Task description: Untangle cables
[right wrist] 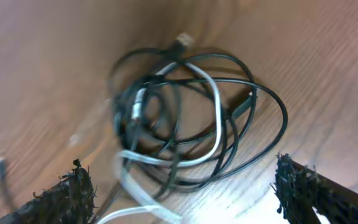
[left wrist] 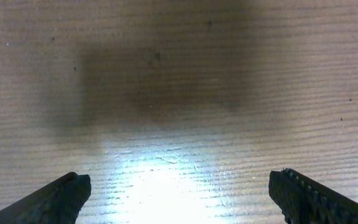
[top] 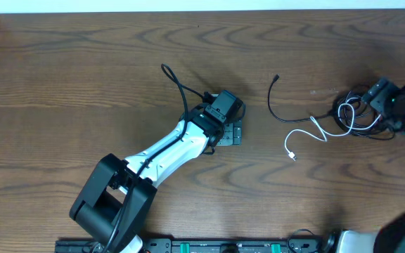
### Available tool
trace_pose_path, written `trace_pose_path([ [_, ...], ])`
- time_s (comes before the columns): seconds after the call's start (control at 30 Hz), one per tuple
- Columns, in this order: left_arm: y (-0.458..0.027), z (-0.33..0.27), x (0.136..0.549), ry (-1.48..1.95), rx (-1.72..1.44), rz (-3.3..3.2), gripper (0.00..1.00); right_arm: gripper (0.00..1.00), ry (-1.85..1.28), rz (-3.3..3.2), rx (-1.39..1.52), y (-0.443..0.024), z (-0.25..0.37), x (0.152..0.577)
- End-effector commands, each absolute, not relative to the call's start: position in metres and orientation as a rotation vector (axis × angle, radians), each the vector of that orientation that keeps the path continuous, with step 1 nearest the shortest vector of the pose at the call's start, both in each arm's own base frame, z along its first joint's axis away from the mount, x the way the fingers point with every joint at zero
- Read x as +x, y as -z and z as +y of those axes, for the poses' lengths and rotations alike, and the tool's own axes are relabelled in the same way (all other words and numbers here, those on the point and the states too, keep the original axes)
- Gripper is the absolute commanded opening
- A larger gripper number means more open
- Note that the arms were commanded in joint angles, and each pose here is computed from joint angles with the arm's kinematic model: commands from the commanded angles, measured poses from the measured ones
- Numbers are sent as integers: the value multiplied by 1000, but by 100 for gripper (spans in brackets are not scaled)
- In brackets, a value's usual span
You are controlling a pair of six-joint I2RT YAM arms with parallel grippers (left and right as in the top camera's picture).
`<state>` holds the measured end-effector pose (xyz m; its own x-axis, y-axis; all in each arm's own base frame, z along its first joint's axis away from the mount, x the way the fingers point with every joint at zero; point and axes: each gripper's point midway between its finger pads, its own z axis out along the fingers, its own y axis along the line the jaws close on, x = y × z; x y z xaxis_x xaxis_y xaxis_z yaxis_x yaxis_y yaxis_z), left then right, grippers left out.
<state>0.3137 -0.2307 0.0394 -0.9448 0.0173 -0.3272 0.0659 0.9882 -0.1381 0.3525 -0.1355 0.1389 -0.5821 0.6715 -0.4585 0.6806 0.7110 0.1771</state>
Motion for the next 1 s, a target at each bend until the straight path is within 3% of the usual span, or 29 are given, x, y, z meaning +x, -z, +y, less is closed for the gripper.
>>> trace_pose_path([
  [0.0, -45, -230, 314, 216, 66, 2791, 98, 90, 50, 2404, 1189, -109, -153, 356],
  [0.17, -45, -230, 314, 216, 66, 2791, 98, 80, -8, 2485, 1217, -70, -149, 362],
  [0.27, -45, -230, 314, 215, 67, 2791, 98, 53, -110, 2542, 1215, -49, -136, 367],
  [0.33, -45, -230, 314, 216, 67, 2791, 98, 21, -237, 2588, 1127, -42, -121, 375],
  [0.4, -45, -230, 314, 215, 67, 2791, 98, 10, -391, 2608, 986, -45, -101, 386],
  [0.53, -45, -230, 314, 214, 68, 2791, 98, 2, -632, 2578, 659, -72, -56, 406],
  [0.8, -55, -221, 308, 172, 144, 2793, 96, 1, -726, 2552, 250, -121, 42, 410],
  [0.97, -96, -195, 309, 133, 78, 2720, 95, 1, -769, 2518, 21, -151, 103, 398],
])
